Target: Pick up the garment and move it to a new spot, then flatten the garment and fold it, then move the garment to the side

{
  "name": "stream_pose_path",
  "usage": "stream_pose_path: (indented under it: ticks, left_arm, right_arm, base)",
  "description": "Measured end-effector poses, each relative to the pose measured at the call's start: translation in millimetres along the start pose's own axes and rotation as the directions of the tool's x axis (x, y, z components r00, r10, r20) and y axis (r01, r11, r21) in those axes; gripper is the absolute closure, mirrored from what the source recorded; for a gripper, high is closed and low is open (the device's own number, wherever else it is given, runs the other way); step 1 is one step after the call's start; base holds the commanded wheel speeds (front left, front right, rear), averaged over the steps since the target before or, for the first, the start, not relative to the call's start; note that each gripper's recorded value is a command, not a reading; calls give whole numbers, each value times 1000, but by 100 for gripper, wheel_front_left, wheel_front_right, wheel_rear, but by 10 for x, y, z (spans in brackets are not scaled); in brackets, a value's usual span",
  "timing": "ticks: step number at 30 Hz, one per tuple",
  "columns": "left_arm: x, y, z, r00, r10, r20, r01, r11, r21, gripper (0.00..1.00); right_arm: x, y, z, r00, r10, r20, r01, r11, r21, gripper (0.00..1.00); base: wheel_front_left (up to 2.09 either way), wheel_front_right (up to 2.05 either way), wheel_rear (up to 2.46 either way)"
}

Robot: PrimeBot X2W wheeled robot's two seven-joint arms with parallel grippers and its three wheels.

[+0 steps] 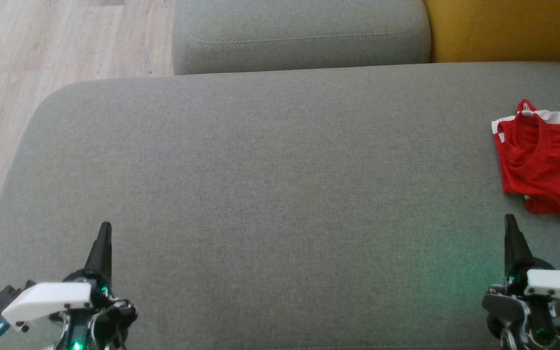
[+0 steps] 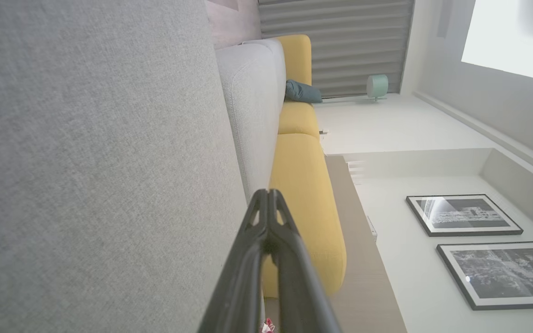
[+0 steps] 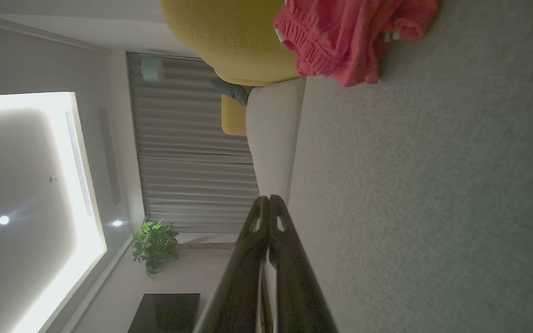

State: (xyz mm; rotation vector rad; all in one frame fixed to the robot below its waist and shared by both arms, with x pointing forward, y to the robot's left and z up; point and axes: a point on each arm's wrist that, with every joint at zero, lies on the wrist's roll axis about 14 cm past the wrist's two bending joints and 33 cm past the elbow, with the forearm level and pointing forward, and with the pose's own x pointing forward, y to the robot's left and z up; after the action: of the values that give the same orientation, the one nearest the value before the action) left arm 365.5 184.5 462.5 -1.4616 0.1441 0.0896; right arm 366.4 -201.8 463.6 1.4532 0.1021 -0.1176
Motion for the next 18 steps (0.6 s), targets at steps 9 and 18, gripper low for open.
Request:
stream_pose_path:
  ticks: [9,18]
  left_arm:
    - [56,-112,50,999,-46,7,46,994,-100,100]
    - [55,-114,75,999,-47,15,48,993,-106,100]
  right_arm:
    - [44,102,66,999,35,15,-37,993,114,100]
    - [44,109,73,999,38,17,-39,992,120,100]
  base:
    - [0,0,0]
    - [0,0,0]
